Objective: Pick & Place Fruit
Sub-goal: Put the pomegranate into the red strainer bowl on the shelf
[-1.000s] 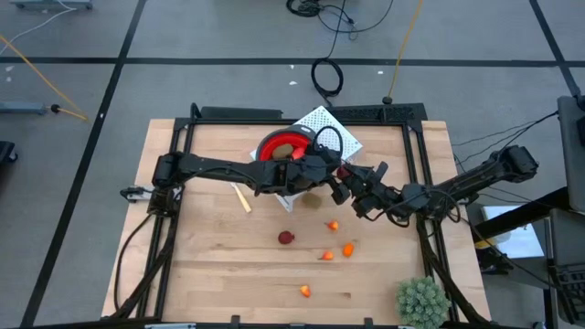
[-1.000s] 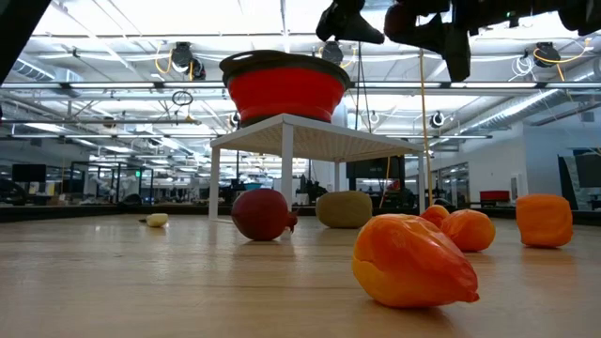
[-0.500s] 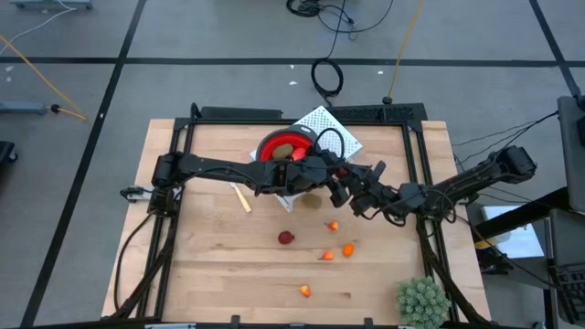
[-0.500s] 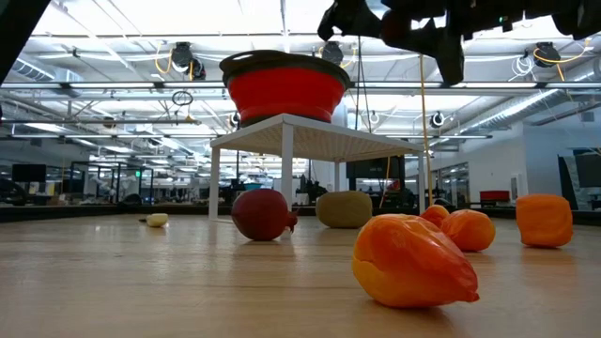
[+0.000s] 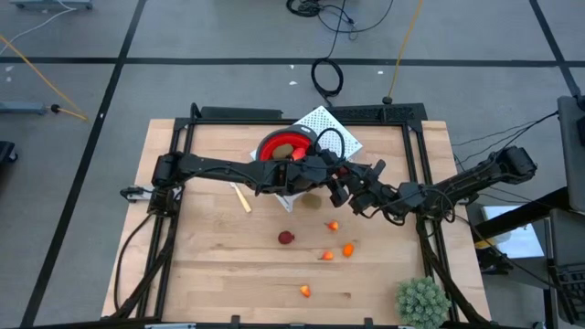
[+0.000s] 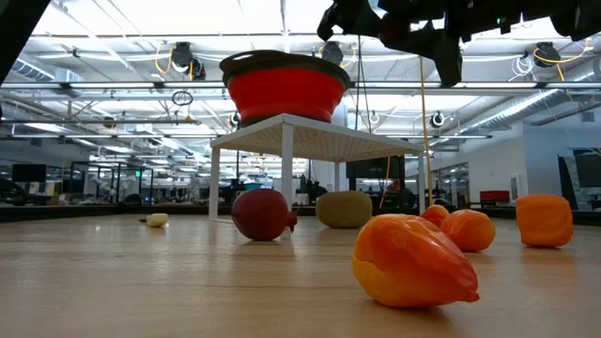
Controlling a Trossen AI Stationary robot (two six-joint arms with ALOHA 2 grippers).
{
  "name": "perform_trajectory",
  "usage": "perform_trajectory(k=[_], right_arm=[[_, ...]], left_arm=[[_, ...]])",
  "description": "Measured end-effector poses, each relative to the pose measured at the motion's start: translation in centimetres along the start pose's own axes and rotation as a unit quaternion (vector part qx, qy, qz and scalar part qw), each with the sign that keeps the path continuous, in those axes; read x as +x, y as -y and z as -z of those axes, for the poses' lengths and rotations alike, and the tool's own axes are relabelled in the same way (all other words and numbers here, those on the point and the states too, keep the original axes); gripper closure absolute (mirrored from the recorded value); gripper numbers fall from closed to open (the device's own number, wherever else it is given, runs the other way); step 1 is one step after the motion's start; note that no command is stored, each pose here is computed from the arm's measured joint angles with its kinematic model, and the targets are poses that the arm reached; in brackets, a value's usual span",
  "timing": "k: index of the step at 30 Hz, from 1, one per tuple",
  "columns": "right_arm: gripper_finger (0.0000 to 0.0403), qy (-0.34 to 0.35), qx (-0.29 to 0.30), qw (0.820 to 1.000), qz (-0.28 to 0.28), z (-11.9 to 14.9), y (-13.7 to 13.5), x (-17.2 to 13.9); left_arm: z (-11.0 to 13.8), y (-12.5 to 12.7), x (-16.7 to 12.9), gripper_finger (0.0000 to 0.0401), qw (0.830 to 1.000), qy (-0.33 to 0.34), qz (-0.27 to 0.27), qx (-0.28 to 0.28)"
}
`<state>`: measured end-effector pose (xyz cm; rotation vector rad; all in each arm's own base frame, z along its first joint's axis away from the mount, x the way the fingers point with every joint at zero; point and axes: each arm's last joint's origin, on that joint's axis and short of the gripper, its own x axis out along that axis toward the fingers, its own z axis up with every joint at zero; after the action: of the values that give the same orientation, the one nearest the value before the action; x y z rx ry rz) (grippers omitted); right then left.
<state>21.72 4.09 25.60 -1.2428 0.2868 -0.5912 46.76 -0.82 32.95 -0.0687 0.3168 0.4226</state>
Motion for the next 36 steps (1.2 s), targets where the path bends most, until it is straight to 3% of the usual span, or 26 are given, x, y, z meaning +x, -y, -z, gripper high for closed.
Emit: perform_trajectory(k=[16,24,28,36], right_arm=[[0.0163,-0.006,0.079,0.997,0.005,0.0,0.1,0.0],[0.0156,-0.044,0.083,0.996,0.008,-0.5,-0.1,-1.0],[0.0155,-0.057,0.119,0.991,0.008,-0.8,-0.2,-1.6],[0.0155,-0.144,0.135,0.980,0.033,-0.7,-0.3,-2.4]], left_arm=[[0.0,0.0,-0.1,0.0211,1.000,-0.001,0.001,0.001],[0.0,-0.2,-0.1,0.0210,1.000,0.000,-0.021,0.005],[-0.1,-0.4,-0.1,0.0210,0.999,-0.001,-0.037,0.007],[-1.3,-1.3,-1.7,0.0210,0.997,0.007,-0.079,0.006]])
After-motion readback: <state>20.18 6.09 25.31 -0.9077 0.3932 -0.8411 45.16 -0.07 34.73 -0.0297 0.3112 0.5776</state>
